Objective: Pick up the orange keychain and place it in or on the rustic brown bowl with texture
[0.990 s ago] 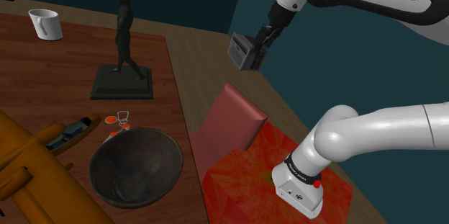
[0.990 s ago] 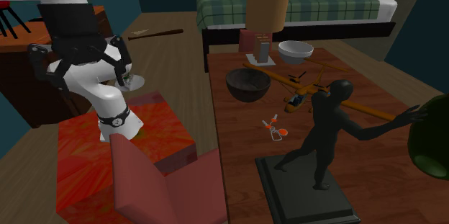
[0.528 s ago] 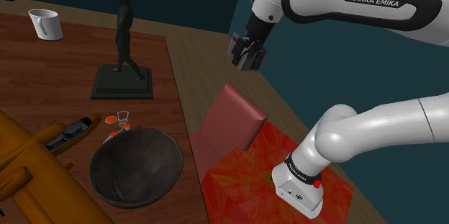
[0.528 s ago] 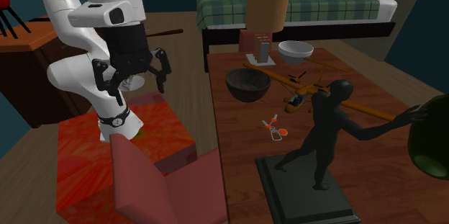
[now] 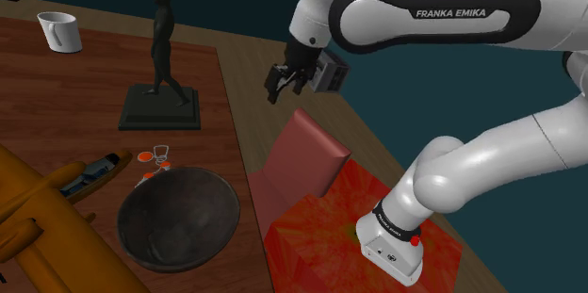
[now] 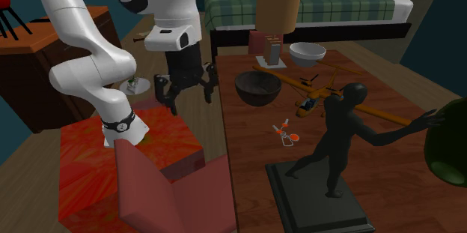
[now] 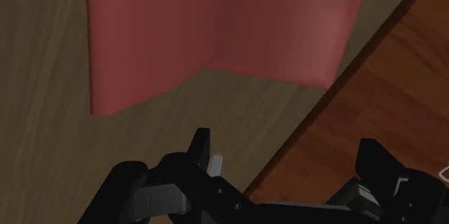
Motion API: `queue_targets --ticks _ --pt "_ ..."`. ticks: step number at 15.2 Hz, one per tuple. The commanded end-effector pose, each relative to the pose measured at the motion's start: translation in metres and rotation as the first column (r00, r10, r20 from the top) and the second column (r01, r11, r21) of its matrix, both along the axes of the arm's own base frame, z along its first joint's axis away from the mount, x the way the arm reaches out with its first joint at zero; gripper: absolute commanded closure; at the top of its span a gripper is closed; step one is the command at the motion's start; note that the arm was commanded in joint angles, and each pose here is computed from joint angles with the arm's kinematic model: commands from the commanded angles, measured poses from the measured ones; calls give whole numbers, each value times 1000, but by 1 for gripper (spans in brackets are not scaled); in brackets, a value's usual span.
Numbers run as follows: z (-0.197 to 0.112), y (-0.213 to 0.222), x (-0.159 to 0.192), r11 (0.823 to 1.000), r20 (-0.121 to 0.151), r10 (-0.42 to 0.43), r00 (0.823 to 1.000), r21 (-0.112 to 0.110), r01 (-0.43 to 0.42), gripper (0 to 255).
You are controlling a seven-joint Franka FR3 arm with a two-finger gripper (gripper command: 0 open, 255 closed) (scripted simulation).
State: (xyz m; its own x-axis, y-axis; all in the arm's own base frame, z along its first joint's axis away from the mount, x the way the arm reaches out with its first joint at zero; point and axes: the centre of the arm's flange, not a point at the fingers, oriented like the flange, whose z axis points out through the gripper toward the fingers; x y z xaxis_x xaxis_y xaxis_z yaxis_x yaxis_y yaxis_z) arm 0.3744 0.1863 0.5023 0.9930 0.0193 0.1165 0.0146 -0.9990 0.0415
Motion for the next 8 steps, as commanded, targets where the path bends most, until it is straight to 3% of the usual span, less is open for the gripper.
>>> queue_targets --ticks 1,8 --pt "-14 24 8 1000 -4 -12 1000 8 12 0" --pt "-53 101 31 998 -19 -51 999 32 52 0"
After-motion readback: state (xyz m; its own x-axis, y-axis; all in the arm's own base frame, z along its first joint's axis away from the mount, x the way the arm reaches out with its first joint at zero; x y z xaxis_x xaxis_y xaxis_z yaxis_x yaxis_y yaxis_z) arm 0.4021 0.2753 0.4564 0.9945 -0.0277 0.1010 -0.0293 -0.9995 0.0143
